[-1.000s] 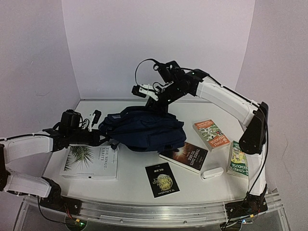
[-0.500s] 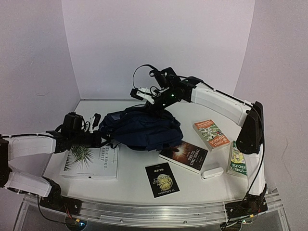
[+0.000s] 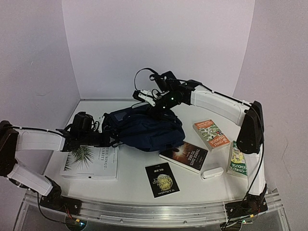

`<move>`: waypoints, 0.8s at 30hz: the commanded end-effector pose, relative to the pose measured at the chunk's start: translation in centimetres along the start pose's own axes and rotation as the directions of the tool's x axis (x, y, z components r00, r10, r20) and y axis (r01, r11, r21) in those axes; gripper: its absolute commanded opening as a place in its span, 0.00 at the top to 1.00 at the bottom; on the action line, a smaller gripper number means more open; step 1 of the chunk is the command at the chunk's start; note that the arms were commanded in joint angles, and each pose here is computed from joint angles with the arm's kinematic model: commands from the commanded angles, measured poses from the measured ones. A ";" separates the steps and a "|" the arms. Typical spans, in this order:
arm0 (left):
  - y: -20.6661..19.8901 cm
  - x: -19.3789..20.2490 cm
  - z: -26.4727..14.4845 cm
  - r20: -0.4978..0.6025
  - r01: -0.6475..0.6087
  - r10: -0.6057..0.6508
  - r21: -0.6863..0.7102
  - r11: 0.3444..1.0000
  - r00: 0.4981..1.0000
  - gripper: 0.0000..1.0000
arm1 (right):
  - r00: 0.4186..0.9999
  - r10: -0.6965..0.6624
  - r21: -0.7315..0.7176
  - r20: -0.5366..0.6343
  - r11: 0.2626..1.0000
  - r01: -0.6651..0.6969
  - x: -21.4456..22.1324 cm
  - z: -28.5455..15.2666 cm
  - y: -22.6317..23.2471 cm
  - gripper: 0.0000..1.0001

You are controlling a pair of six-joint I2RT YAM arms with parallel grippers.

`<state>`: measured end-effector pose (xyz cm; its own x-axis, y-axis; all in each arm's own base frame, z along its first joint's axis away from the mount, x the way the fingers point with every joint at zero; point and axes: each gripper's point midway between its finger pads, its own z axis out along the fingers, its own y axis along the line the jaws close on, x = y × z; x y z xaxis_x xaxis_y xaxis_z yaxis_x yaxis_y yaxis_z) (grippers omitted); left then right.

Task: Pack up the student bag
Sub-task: Unzip the student bag at the center of the board.

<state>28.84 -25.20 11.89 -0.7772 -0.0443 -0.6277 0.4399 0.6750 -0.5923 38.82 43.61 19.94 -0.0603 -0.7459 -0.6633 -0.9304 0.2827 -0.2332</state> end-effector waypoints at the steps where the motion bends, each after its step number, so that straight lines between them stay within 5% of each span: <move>1: -7.7 -3.6 -3.0 0.123 -0.145 0.123 0.198 0.969 0.985 1.00 | 0.992 0.122 0.217 0.037 0.968 -0.127 0.0 1.2 -5.0 1.00; 11: -8.9 -6.0 -3.2 0.138 -0.116 0.096 0.147 0.982 0.986 0.97 | 0.977 0.203 0.269 0.071 0.939 -0.215 -0.9 3.4 -5.9 1.00; 24: -8.3 -8.5 -3.1 0.054 0.265 -0.274 0.138 0.954 0.960 0.93 | 0.984 0.161 0.324 0.082 0.929 -0.179 -1.5 2.5 -7.1 1.00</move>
<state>30.41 -25.27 16.53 -0.8392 -0.2000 -0.5058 0.2175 0.7290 -0.6491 43.73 44.86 20.84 -0.1601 -0.6582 -0.7356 -0.8203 0.5032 -0.2717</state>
